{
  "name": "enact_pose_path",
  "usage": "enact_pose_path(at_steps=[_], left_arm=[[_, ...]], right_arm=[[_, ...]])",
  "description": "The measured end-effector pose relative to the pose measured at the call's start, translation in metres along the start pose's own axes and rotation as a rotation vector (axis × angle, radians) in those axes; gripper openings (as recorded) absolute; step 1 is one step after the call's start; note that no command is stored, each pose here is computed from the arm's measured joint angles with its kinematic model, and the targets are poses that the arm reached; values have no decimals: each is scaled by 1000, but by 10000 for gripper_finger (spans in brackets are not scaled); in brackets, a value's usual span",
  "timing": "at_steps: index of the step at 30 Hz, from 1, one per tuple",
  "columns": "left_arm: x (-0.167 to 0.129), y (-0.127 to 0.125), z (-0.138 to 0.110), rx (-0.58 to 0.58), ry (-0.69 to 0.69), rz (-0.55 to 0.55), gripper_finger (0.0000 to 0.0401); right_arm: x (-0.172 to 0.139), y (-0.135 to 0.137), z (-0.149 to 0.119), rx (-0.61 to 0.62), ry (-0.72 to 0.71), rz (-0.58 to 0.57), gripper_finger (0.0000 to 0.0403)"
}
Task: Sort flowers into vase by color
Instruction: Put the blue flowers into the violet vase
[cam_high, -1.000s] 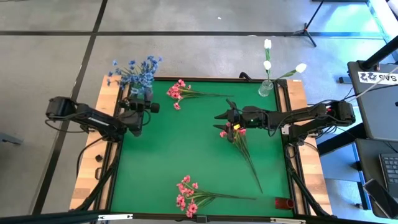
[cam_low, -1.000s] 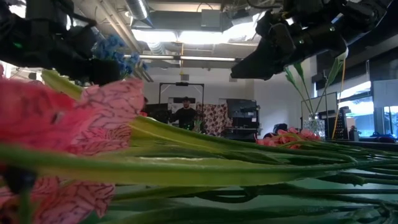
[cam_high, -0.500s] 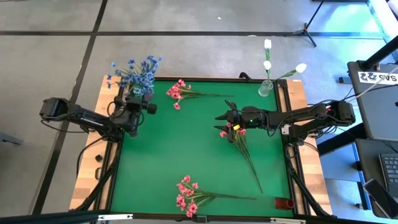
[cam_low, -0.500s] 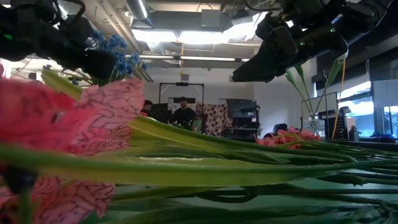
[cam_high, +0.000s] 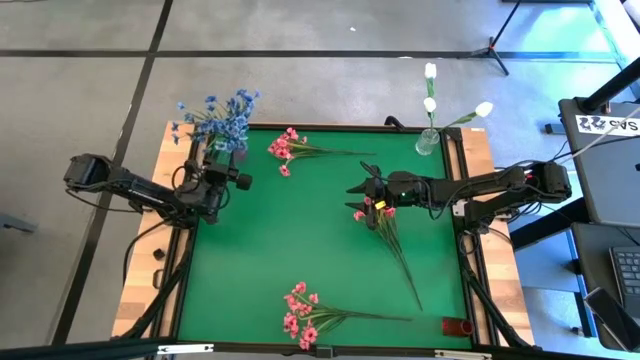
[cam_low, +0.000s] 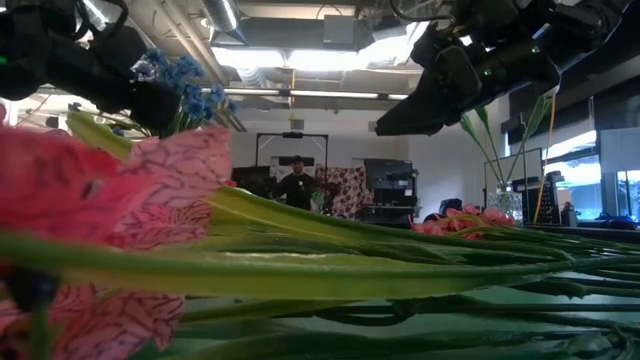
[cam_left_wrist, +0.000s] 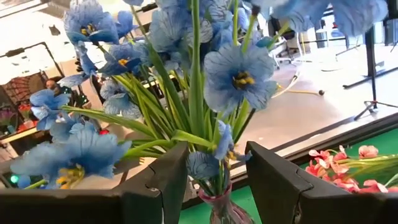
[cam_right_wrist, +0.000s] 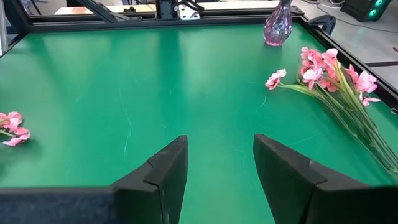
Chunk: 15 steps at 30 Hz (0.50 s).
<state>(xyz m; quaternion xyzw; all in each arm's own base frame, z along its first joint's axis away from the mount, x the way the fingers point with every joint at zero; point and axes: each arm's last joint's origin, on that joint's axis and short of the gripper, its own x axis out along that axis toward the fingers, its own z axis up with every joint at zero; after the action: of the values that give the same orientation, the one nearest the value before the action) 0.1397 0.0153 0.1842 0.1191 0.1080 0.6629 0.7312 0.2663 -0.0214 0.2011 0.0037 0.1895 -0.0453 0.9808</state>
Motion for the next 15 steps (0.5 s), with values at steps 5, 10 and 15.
enact_pose_path(at_steps=[5,10,15], left_arm=[[0,0,0,67,0,0,155],[0,1,1,91,1,2,155],[4,3,0,95,9,24,155]], right_arm=[[0,0,-1,0,15,0,182],[0,0,-3,11,33,0,182],[0,0,-3,31,36,-1,182]])
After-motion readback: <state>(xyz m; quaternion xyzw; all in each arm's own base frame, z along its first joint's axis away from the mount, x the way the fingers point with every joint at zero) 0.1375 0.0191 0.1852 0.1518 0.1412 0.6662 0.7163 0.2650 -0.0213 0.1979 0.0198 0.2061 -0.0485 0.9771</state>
